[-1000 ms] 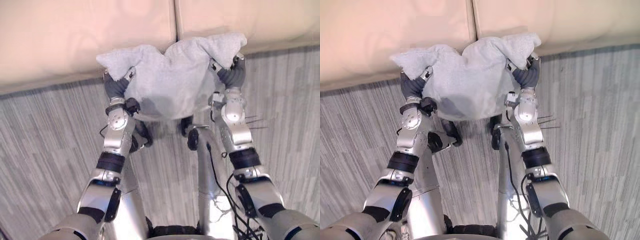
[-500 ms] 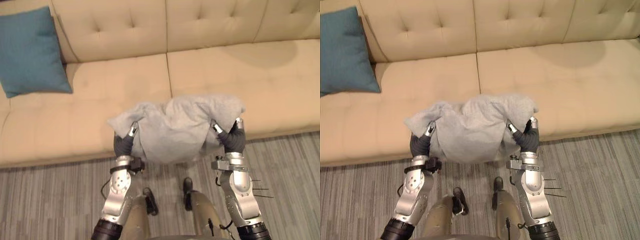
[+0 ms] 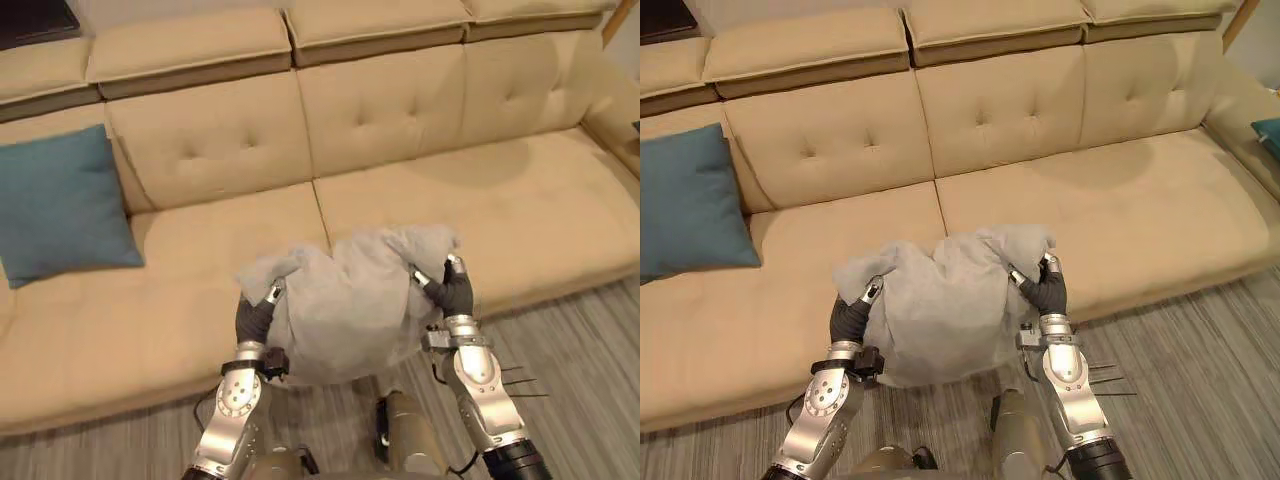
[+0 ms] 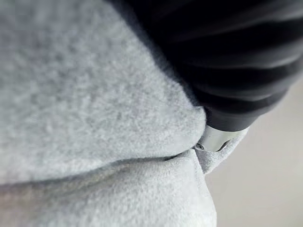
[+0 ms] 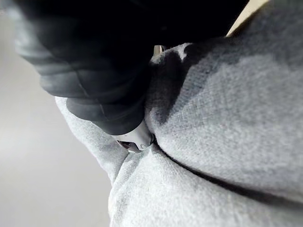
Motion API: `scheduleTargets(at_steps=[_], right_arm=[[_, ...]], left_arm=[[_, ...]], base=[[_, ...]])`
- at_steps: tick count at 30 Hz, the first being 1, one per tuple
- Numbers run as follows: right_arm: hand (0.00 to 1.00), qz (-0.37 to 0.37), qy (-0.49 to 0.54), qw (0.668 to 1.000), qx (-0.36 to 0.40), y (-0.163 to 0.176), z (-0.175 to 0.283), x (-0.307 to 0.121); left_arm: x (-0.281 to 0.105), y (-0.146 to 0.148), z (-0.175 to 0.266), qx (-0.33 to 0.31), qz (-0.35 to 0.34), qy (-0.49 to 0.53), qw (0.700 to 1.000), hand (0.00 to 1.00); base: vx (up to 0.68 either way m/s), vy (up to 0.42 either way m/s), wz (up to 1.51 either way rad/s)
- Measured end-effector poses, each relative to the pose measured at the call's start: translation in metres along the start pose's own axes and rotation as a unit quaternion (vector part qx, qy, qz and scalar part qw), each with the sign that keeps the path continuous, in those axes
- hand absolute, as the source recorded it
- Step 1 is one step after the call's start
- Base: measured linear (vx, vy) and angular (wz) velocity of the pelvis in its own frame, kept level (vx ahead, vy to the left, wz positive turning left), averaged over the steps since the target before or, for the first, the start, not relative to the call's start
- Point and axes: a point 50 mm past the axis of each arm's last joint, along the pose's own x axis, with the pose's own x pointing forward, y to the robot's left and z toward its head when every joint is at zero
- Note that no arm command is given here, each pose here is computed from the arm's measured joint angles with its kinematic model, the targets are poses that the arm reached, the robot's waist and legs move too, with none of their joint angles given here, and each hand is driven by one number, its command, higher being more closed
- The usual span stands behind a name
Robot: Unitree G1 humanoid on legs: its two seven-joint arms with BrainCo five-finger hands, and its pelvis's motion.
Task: Pick up cushions and gather them together orderly.
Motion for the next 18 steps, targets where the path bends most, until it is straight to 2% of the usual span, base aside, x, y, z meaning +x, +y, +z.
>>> scheduleTargets(at_steps=[6, 10, 14, 18], right_arm=[[1.00, 0.009, 0.043, 0.999, -0.031, -0.012, -0.011, -0.011], [1.00, 0.007, 0.025, 0.999, -0.032, -0.014, -0.004, -0.009], [1.00, -0.003, -0.025, 0.999, -0.030, -0.019, 0.015, -0.002], [1.00, -0.011, -0.022, 1.000, -0.012, -0.013, 0.012, -0.001]], left_arm=[[-0.007, -0.004, -0.014, 0.002, -0.013, 0.033, 0.999, 1.00], [-0.005, -0.006, -0.021, 0.002, -0.022, 0.048, 0.999, 1.00], [0.004, -0.015, -0.014, -0.008, -0.040, 0.029, 0.999, 1.00], [0.007, -0.012, -0.012, 0.003, -0.042, 0.024, 0.999, 1.00]], base=[[0.36, -0.191, 0.37], [0.32, -0.148, 0.20], [0.14, 0.064, 0.13], [0.06, 0.180, -0.06]])
